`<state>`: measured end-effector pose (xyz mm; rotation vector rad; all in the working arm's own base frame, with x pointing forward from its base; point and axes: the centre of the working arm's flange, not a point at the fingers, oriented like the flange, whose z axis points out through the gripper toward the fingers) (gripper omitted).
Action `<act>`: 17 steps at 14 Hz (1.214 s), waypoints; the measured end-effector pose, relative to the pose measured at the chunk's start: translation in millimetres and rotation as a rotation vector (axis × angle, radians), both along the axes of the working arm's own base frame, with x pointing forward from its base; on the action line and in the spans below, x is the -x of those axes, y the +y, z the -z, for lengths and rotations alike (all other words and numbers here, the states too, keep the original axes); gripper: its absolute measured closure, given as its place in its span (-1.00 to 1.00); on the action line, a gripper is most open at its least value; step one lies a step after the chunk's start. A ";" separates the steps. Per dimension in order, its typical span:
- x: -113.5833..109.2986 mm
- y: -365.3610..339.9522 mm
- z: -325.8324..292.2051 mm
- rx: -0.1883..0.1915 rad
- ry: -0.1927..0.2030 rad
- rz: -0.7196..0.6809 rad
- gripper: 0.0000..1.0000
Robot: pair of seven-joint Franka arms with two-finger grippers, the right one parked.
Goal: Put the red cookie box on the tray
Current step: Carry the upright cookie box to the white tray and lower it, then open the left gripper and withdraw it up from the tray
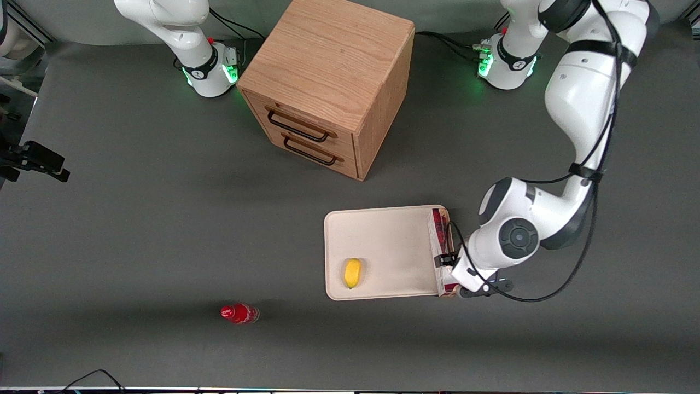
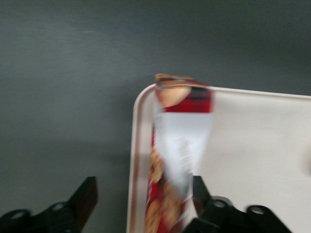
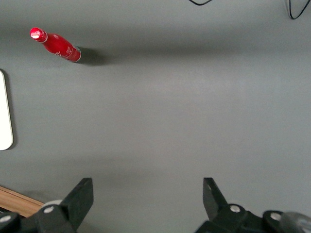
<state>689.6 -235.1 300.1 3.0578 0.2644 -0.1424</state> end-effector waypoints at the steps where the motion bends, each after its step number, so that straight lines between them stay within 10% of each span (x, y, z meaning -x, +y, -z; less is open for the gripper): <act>1: -1.8 8.4 -29.8 0.002 0.020 -0.020 -1.00; 8: 30.8 129.7 -204.4 -0.047 0.141 0.071 -1.00; 17: 154.5 195.6 -283.9 -0.087 0.190 0.271 -1.00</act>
